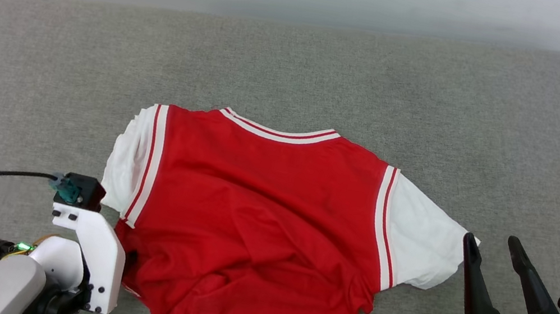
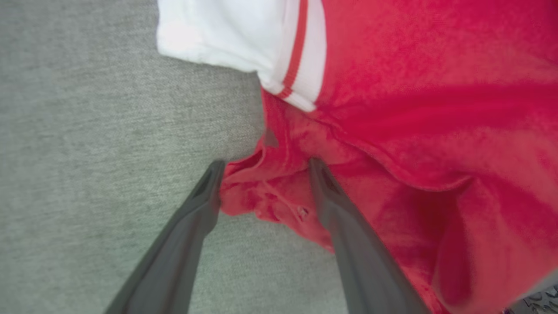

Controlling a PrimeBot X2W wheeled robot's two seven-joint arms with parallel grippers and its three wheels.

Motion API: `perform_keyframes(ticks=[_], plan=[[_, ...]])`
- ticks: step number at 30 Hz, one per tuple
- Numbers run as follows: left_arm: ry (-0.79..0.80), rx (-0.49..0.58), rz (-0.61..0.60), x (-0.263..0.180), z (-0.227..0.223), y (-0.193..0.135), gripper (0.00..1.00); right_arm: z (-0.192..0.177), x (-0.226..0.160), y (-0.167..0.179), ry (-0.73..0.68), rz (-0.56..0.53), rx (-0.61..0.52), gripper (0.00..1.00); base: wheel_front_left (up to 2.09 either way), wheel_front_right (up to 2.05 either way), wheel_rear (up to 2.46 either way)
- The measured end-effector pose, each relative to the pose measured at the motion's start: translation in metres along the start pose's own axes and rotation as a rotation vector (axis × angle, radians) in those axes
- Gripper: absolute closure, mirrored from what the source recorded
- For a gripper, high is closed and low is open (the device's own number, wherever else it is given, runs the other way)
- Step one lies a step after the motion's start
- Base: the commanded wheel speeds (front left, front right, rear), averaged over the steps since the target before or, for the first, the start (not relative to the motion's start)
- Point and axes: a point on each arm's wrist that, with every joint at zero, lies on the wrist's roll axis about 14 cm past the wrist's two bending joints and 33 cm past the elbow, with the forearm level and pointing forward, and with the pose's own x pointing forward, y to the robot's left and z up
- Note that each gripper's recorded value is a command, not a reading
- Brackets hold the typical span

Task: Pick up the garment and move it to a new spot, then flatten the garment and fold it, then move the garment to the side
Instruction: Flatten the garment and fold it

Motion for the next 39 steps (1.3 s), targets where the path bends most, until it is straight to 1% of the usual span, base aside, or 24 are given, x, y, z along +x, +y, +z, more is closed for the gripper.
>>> perform_keyframes(ticks=[1,4,9,12,15,19,21,23,24,26,27,28,31,33,39], plan=[[0.017,0.0,-0.012,0.002,-0.002,-0.002,1.0,-0.001,0.0,-0.001,0.001,-0.005,0.001,0.0,0.0,0.0,0.0],[0.027,0.002,-0.029,0.004,-0.004,-0.006,1.0,-0.002,-0.002,-0.006,0.004,-0.02,0.002,0.0,0.0,0.0,0.0],[-0.047,-0.023,-0.019,-0.008,-0.012,-0.01,1.0,0.005,-0.005,-0.01,-0.017,-0.031,-0.002,0.0,0.0,0.0,0.0],[-0.055,-0.056,-0.01,-0.022,-0.034,-0.012,1.0,0.008,-0.006,-0.008,-0.026,-0.023,-0.006,0.0,0.0,0.0,0.0],[-0.014,-0.107,-0.006,-0.036,-0.068,-0.016,1.0,0.011,-0.006,0.0,-0.032,0.001,-0.011,0.0,0.0,0.0,0.0],[0.06,-0.208,-0.035,-0.048,-0.114,-0.035,1.0,0.015,-0.008,0.011,-0.038,0.032,-0.014,0.0,0.0,0.0,0.0],[0.087,-0.256,-0.063,-0.051,-0.131,-0.049,1.0,0.015,-0.011,0.014,-0.038,0.042,-0.016,0.0,0.0,0.0,0.0],[0.103,-0.288,-0.094,-0.053,-0.141,-0.063,1.0,0.015,-0.015,0.016,-0.036,0.048,-0.016,0.0,0.0,0.0,0.0],[0.111,-0.307,-0.124,-0.054,-0.147,-0.076,1.0,0.017,-0.019,0.018,-0.04,0.051,-0.017,0.0,0.0,0.0,0.0],[0.106,-0.314,-0.141,-0.054,-0.151,-0.086,1.0,0.017,-0.024,0.017,-0.041,0.048,-0.017,0.0,0.0,0.0,0.0],[0.081,-0.317,-0.141,-0.054,-0.147,-0.087,0.73,0.017,-0.026,0.016,-0.041,0.045,-0.017,0.0,0.0,0.0,0.0],[0.051,-0.313,-0.136,-0.054,-0.141,-0.086,0.0,0.018,-0.028,0.016,-0.042,0.043,-0.017,0.0,0.0,0.0,0.0],[-0.082,-0.286,-0.097,-0.055,-0.113,-0.075,0.0,0.021,-0.031,0.015,-0.052,0.041,-0.019,0.0,0.0,0.0,0.0],[-0.18,-0.245,-0.071,-0.058,-0.088,-0.067,0.0,0.02,-0.032,0.015,-0.048,0.039,-0.02,0.0,0.0,0.0,0.0],[-0.473,-0.153,-0.023,-0.084,-0.017,-0.053,0.0,0.024,-0.033,0.013,-0.056,0.037,-0.025,0.0,0.0,0.0,0.0]])
